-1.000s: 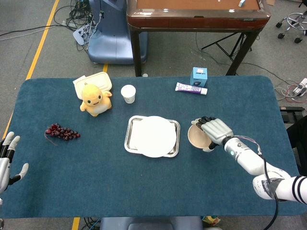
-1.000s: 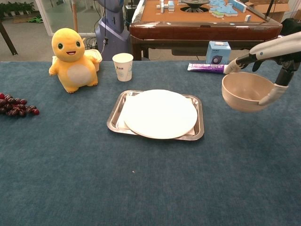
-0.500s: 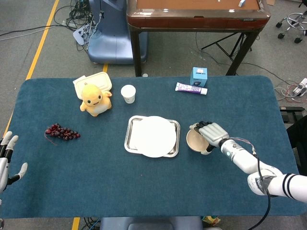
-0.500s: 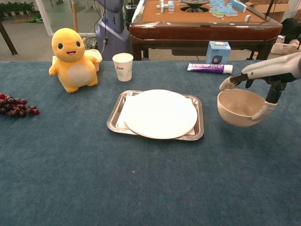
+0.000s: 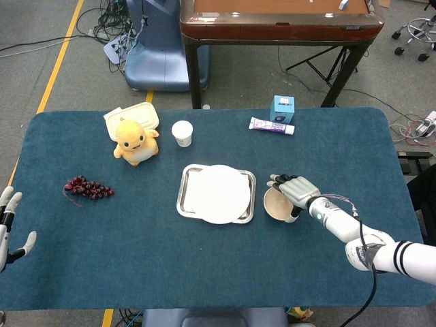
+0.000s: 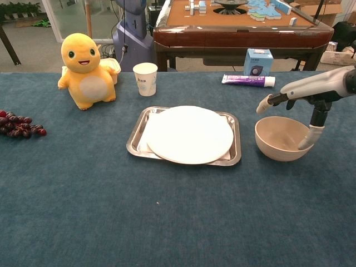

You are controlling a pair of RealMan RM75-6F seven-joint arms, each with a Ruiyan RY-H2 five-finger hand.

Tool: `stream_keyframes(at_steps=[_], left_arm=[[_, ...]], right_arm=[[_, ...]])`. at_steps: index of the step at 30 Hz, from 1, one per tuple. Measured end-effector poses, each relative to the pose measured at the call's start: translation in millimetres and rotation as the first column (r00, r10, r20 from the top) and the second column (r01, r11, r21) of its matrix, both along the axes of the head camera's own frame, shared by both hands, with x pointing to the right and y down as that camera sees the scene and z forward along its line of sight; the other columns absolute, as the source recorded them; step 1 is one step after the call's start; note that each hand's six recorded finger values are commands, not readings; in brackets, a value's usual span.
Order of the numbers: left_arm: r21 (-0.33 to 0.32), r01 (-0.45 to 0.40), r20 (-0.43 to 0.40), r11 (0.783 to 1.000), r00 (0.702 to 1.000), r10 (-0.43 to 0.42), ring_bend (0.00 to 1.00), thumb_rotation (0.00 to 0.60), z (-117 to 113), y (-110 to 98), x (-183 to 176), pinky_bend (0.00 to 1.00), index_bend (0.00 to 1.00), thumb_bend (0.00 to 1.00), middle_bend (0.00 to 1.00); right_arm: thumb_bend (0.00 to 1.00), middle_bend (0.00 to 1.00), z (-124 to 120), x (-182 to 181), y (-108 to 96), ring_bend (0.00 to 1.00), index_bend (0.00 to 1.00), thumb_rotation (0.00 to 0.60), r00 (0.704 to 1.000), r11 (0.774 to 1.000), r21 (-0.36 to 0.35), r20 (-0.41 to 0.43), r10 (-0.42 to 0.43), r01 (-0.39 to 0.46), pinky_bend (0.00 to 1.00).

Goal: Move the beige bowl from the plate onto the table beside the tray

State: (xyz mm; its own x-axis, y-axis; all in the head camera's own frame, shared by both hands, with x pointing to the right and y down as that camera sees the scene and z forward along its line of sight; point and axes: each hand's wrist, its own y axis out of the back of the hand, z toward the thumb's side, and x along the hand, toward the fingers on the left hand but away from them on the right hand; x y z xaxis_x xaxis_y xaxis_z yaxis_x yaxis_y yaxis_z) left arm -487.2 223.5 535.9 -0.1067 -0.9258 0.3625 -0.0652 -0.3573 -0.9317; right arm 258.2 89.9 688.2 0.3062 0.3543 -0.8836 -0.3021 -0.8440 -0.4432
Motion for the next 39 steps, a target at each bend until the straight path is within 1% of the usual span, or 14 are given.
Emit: stream_keyframes(at_steps=[3, 5, 9, 11, 15, 18, 21, 22, 24, 25, 28, 31, 34, 39], left_arm=[[0.0, -0.001, -0.002, 1.0, 1.0, 0.001, 0.0, 0.6, -0.2, 0.1, 0.6, 0.0, 0.0, 0.32, 0.0], [-0.004, -0.001, -0.002, 1.0, 1.0, 0.001, 0.0, 0.6, 0.3, 0.1, 0.6, 0.0, 0.0, 0.32, 0.0], [-0.01, -0.003, 0.001, 1.0, 1.0, 0.003, 0.0, 0.6, 2.0, 0.2, 1.4, 0.0, 0.0, 0.32, 0.0], [-0.01, -0.006, 0.001, 1.0, 1.0, 0.006, 0.0, 0.6, 1.9, 0.5, 2.0, 0.0, 0.0, 0.32, 0.0], [-0.003, -0.007, -0.003, 1.0, 1.0, 0.007, 0.0, 0.6, 0.2, 0.0, 2.4, 0.0, 0.0, 0.32, 0.0], [-0.008, -0.009, -0.004, 1.0, 1.0, 0.009, 0.0, 0.6, 1.2, 0.2, 2.2, 0.0, 0.0, 0.32, 0.0], [-0.011, -0.016, -0.007, 1.0, 1.0, 0.016, 0.0, 0.6, 1.1, 0.8, 4.3, 0.0, 0.0, 0.32, 0.0], [-0.015, -0.018, -0.006, 1.0, 1.0, 0.018, 0.0, 0.6, 1.7, 1.0, 4.6, 0.0, 0.0, 0.32, 0.0], [-0.023, -0.02, -0.006, 1.0, 1.0, 0.02, 0.0, 0.6, 3.0, 1.4, 5.3, 0.0, 0.0, 0.32, 0.0], [-0.028, -0.022, -0.006, 0.999, 1.0, 0.022, 0.0, 0.6, 4.0, 1.5, 5.9, 0.0, 0.0, 0.32, 0.0], [-0.037, -0.028, -0.01, 0.999, 1.0, 0.027, 0.0, 0.6, 7.0, 1.0, 7.9, 0.0, 0.0, 0.32, 0.0], [-0.042, -0.038, -0.015, 0.998, 0.999, 0.037, 0.0, 0.6, 9.0, 0.8, 10.9, 0.0, 0.0, 0.32, 0.0], [-0.047, -0.048, -0.018, 0.998, 0.999, 0.047, 0.0, 0.6, 10.8, 0.1, 14.7, 0.0, 0.0, 0.32, 0.0], [-0.055, -0.057, -0.012, 0.997, 0.998, 0.056, 0.0, 0.6, 13.7, -2.1, 19.0, 0.0, 0.0, 0.32, 0.0]], right_arm=[[0.1, 0.0, -9.5, -3.1, -1.1, 0.0, 0.0, 0.6, 1.0, 1.0, -0.002, 0.015, 0.01, -0.01, 0.09], [0.1, 0.0, -20.6, -5.2, -4.4, 0.0, 0.0, 0.6, 0.999, 1.0, 0.006, 0.03, 0.018, -0.018, 0.09], [0.1, 0.0, -48.8, -9.4, -13.3, 0.0, 0.0, 0.6, 0.998, 0.999, 0.048, 0.06, 0.02, -0.023, 0.09], [0.12, 0.0, -65.3, -10.6, -20.1, 0.0, 0.0, 0.6, 0.997, 0.995, 0.091, 0.077, 0.025, -0.032, 0.09], [0.16, 0.0, -85.1, -7.2, -27.7, 0.0, 0.0, 0.6, 0.995, 0.98, 0.196, 0.1, 0.025, -0.044, 0.09], [0.16, 0.0, -98.1, 2.7, -28.2, 0.0, 0.0, 0.6, 0.995, 0.953, 0.298, 0.096, 0.018, -0.046, 0.09], [0.16, 0.01, -110.2, 18.9, -22.7, 0.0, 0.0, 0.6, 0.997, 0.915, 0.401, 0.074, 0.017, -0.046, 0.09], [0.16, 0.01, -114.8, 26.5, -18.6, 0.0, 0.0, 0.6, 0.998, 0.897, 0.439, 0.065, 0.021, -0.047, 0.09], [0.16, 0.01, -121.1, 38.6, -10.7, 0.0, 0.0, 0.6, 0.998, 0.871, 0.489, 0.053, 0.03, -0.052, 0.09], [0.16, 0.01, -124.9, 46.9, -4.5, 0.0, 0.0, 0.6, 0.998, 0.852, 0.52, 0.048, 0.04, -0.059, 0.09], [0.16, 0.01, -132.4, 68.3, 13.9, 0.0, 0.0, 0.6, 0.996, 0.807, 0.583, 0.046, 0.077, -0.089, 0.09], [0.16, 0.02, -134.6, 89.5, 32.5, 0.0, 0.0, 0.6, 0.992, 0.77, 0.627, 0.046, 0.118, -0.12, 0.09], [0.16, 0.02, -131.5, 107.9, 45.5, 0.0, 0.0, 0.6, 0.987, 0.748, 0.647, 0.047, 0.152, -0.146, 0.09], [0.16, 0.02, -127.3, 127.3, 58.3, 0.0, 0.0, 0.6, 0.977, 0.734, 0.649, 0.076, 0.2, -0.201, 0.09]])
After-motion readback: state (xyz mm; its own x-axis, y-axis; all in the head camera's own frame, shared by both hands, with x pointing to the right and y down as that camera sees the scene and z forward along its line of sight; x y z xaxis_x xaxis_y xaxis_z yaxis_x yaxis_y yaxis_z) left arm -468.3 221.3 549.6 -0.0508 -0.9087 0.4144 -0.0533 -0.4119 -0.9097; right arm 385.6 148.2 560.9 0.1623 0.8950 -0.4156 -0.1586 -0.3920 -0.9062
